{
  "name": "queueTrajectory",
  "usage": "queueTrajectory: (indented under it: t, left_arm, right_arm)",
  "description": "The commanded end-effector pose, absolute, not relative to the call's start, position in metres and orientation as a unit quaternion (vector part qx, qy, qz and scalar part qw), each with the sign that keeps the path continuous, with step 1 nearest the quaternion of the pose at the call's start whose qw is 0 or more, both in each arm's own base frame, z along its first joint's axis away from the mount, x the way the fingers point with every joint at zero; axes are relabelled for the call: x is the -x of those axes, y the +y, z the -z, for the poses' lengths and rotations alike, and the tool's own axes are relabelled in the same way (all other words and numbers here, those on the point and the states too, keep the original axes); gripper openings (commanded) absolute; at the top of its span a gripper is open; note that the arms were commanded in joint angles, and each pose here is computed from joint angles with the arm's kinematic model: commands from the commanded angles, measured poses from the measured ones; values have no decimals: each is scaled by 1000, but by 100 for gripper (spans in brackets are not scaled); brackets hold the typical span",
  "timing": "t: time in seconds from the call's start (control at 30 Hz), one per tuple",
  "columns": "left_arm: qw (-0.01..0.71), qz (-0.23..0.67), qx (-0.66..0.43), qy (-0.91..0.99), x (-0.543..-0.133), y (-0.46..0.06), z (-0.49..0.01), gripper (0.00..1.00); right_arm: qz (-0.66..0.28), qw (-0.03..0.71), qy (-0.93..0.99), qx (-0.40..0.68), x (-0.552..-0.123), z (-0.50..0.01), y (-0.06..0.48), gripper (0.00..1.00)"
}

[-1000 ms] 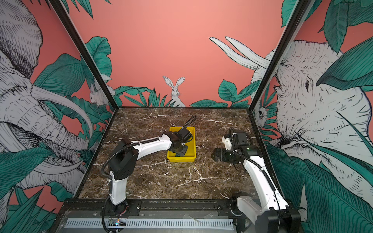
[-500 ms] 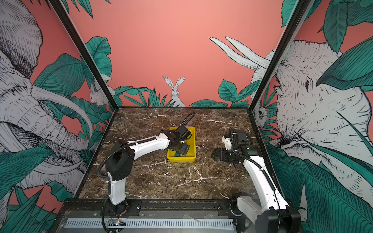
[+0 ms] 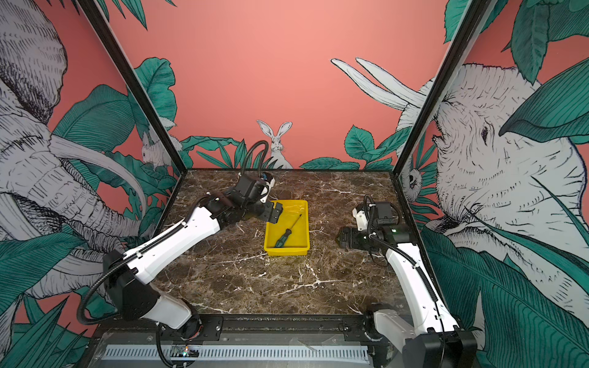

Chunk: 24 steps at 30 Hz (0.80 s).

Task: Put the screwdriver in the bin
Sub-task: Place the screwdriver in the bin, then reset both arms

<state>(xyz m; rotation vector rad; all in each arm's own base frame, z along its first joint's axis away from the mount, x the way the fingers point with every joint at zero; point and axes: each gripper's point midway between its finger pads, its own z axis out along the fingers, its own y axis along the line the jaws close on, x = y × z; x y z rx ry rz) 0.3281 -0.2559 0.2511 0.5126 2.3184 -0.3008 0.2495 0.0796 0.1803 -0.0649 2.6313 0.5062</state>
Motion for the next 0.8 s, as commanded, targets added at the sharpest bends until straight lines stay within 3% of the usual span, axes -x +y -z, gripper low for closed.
queueTrajectory:
  t: [0.0, 0.57, 0.77]
  left_arm:
    - [372, 99, -189, 904, -325, -223, -251, 100]
    - [536, -40, -154, 829, -318, -102, -268, 100]
    - [537, -36, -123, 834, -321, -69, -253, 100]
  right_arm:
    - [-146, 270, 951, 24, -269, -193, 69, 99]
    - [-56, 401, 915, -6, -308, -241, 35, 99]
    - [-3, 457, 889, 1, -318, -240, 19, 99]
